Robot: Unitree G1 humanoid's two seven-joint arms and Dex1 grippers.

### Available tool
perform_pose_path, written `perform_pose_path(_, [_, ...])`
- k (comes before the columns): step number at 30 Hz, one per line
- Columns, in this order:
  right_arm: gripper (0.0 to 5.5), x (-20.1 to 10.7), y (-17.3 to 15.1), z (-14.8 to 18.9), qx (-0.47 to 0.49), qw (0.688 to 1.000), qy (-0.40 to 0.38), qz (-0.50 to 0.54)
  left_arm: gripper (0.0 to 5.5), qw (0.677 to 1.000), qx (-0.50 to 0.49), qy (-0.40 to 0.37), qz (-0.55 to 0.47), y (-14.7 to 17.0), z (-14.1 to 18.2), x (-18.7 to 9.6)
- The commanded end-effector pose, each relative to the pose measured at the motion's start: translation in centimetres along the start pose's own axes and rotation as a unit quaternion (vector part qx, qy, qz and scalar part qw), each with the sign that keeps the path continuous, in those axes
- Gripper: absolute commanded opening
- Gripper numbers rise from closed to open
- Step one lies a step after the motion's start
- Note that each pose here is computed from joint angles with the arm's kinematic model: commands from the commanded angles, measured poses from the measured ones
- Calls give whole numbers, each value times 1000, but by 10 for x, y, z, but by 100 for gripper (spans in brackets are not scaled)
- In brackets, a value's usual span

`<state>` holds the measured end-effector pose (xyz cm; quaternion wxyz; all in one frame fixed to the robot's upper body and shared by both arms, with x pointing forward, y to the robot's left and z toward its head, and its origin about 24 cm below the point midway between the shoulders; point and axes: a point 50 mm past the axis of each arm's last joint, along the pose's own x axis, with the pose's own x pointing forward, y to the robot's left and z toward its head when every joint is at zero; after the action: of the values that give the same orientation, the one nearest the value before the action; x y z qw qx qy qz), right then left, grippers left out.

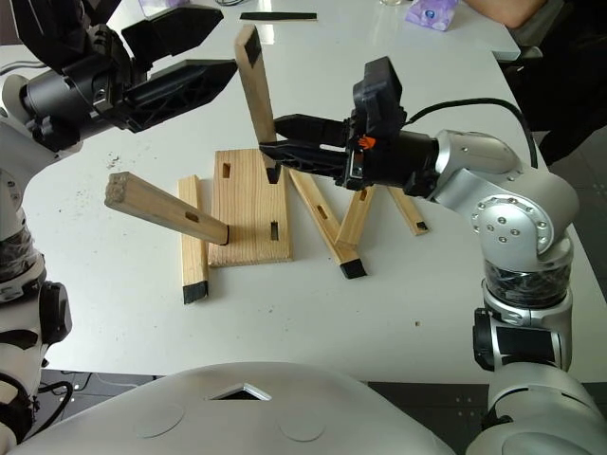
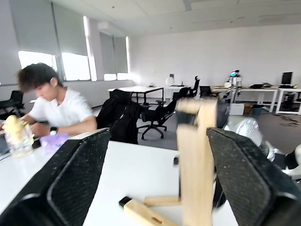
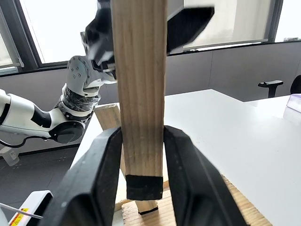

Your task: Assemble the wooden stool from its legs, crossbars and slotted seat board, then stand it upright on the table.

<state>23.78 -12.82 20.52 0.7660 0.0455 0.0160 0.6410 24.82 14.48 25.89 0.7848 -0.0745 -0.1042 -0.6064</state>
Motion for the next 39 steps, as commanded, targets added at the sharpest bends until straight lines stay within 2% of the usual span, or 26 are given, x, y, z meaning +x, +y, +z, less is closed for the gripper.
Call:
perform_pose_path(1, [130, 5, 0, -4, -12, 1000, 14, -2, 377, 1000, -9, 6, -15, -4, -1, 9])
perform_pose_path(7, [130, 10, 1, -5, -20, 1000, 19, 3, 377, 999, -23, 27, -21, -8, -15, 15])
perform_pose_path(12, [130, 12, 1, -4, -26, 999, 20, 7, 377, 999, -22, 22, -23, -8, -14, 17])
perform_pose_path(18, [130, 0, -5, 3, -31, 999, -4, -23, 377, 1000, 2, -25, -17, -1, 20, -1])
perform_pose_path(22, [130, -4, -6, 10, -35, 998, -29, -31, 377, 999, 26, -30, 37, 16, 37, -19])
perform_pose_path(25, [130, -4, -5, 14, -36, 998, -40, -26, 377, 997, 37, 13, 63, 26, 26, -19])
perform_pose_path(29, [130, 2, -3, 14, -36, 998, -41, -13, 377, 998, 36, 50, 24, 17, -1, -3])
perform_pose_path(34, [130, 10, -6, 11, -36, 999, -32, -4, 377, 998, 26, 53, -20, 6, -13, 12])
perform_pose_path(39, [130, 13, -7, 6, -39, 999, -19, -3, 377, 998, 21, 46, -22, 7, -14, 14])
